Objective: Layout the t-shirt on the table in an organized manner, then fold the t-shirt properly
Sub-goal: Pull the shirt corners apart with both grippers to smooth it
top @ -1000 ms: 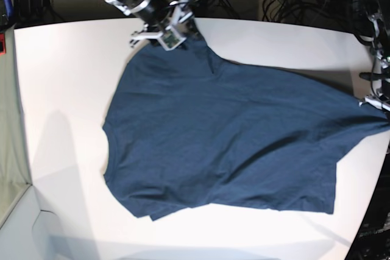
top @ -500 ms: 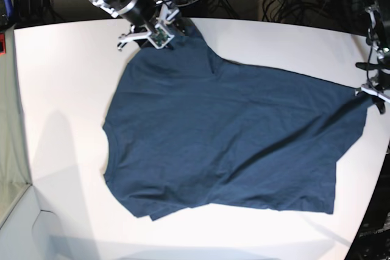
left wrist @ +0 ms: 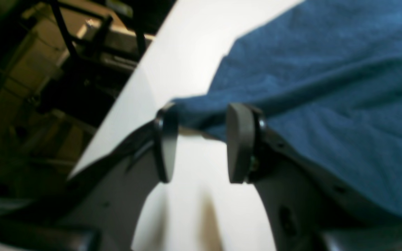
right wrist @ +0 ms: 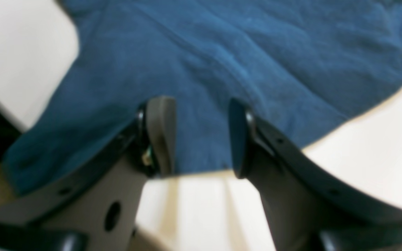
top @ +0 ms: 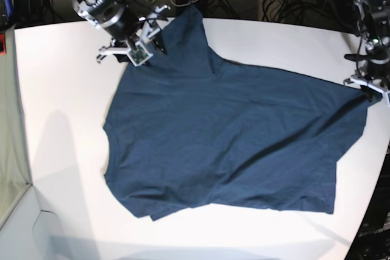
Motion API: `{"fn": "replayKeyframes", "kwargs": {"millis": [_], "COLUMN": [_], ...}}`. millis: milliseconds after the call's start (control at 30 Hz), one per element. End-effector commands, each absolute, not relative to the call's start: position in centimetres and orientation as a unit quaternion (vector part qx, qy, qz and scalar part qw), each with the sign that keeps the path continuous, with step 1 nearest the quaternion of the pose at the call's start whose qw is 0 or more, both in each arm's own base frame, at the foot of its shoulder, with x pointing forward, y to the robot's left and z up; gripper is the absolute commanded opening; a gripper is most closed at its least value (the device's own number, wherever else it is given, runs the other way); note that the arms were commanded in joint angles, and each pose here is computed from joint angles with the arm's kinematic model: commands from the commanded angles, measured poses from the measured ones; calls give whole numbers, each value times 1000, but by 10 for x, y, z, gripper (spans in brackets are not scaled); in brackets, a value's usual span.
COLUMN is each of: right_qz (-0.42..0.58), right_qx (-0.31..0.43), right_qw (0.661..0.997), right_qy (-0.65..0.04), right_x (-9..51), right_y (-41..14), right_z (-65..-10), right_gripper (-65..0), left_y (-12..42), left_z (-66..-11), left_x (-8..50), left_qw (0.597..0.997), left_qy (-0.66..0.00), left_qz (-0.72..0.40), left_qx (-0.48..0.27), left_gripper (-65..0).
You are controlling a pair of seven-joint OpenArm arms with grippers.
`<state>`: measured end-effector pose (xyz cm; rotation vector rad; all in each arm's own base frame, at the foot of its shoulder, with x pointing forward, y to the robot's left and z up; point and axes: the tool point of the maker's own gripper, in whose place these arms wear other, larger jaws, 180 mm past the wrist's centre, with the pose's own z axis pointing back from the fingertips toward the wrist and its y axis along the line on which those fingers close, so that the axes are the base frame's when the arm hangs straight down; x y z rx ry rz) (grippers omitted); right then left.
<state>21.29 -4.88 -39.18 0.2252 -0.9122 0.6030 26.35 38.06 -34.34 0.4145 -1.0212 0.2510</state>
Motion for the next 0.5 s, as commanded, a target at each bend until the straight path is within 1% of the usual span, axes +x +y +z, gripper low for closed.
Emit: {"fn": "replayKeyframes", "kwargs": {"millis": [0, 67, 133, 200, 300, 467], "right_qz": [278, 269, 259, 256, 254, 236], "right_qx": [114, 119, 121, 119, 117, 94], "right_qw": [839, 847, 856, 863, 875, 896], "right_qy": [-454, -443, -431, -419, -396, -364], "right_x": [225, 230, 235, 239, 234, 215], "right_y": [-43, -39, -37, -39, -44, -77], "right_z": [-384, -398, -412, -424, -443, -465], "right_gripper": [-397, -406, -449, -523, -650, -650], "left_y": [386, 385, 385, 386, 387, 388], "left_z": [-324, -325, -329, -329, -329, -330], "left_x": [271, 271, 270, 269, 268, 266], "left_qw": [828, 828, 831, 831, 831, 832], "left_qy": [-508, -508, -504, -503, -502, -501], "left_qz": [113, 114, 116, 117, 118, 119], "left_qx": [209, 208, 207, 207, 209, 209], "left_gripper": [-422, -422, -422, -422, -422, -422]}}
